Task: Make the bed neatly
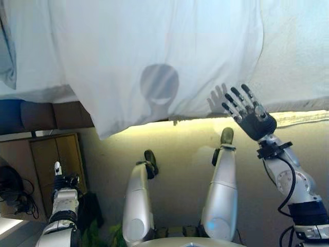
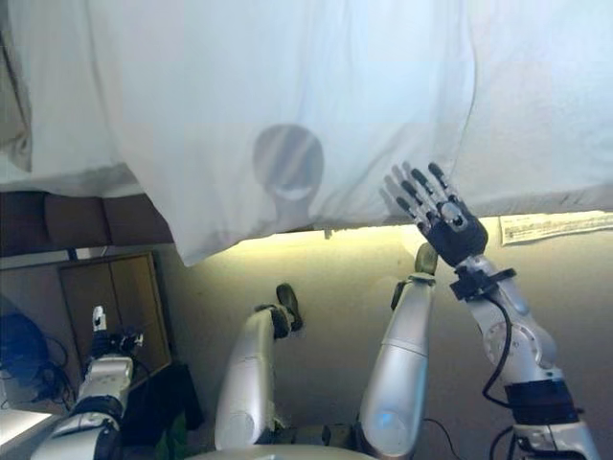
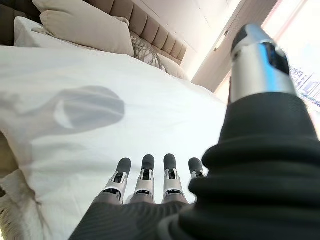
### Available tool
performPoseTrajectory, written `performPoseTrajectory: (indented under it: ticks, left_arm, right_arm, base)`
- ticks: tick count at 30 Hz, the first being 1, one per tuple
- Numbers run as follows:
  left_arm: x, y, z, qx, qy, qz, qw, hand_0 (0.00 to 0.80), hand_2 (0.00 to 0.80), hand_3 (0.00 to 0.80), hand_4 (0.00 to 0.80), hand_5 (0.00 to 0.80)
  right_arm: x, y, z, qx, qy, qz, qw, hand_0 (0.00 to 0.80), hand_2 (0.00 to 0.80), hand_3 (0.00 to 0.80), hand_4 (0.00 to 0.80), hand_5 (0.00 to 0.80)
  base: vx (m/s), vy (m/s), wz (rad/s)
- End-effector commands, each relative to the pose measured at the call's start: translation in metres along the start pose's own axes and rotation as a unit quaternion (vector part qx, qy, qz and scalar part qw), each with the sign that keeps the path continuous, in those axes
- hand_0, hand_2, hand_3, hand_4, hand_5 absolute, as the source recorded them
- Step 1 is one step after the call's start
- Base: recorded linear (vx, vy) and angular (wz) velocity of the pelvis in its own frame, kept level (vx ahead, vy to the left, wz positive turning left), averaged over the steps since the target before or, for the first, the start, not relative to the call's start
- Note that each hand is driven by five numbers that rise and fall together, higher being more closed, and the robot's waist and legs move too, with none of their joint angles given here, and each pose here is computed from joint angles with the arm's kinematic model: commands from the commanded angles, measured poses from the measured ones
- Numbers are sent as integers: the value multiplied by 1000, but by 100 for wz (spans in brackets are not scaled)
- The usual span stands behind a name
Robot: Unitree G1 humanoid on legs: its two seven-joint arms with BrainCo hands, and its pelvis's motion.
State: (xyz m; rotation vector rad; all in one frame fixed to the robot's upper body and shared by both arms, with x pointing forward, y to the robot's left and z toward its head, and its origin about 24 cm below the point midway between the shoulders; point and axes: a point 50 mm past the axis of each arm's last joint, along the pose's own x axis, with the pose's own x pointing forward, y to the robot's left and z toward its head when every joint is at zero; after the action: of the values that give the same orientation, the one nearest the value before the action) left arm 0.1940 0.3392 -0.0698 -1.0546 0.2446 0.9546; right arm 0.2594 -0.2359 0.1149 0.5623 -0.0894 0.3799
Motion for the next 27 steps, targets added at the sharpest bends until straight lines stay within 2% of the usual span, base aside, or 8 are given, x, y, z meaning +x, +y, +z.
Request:
performPoseTrajectory:
  ticks: [1, 7, 12, 18, 22, 27]
  left_arm:
    - [-8, 25, 56, 70, -100, 6, 993, 0, 0, 0, 0, 0]
    - [-22, 13, 71, 67, -150, -93, 982, 0, 0, 0, 0, 0]
    - [-36, -13, 57, 66, -141, -210, 965, 0, 0, 0, 0, 0]
    - [-53, -44, 4, 164, -59, -323, 930, 0, 0, 0, 0, 0]
    - [-68, -49, -32, 228, 18, -375, 898, 0, 0, 0, 0, 0]
    - [-79, -54, -55, 264, 72, -394, 877, 0, 0, 0, 0, 0]
  right_arm:
    - [-10, 13, 7, 12, -53, 39, 998, 0, 0, 0, 0, 0]
    - [-38, -6, -28, 47, -51, 13, 997, 0, 0, 0, 0, 0]
    - [-62, -21, -57, 49, -38, -69, 996, 0, 0, 0, 0, 0]
    - [-94, -45, -79, 16, -18, -227, 974, 0, 0, 0, 0, 0]
    - [-108, -57, -90, -12, 1, -345, 939, 0, 0, 0, 0, 0]
    - [-107, -57, -99, -18, 30, -379, 925, 0, 0, 0, 0, 0]
  base:
    - [49, -210, 1]
    - [78, -271, 4]
    - [90, -291, 13]
    - [127, -255, 28]
    - [114, -196, 20]
    - [40, -157, 9]
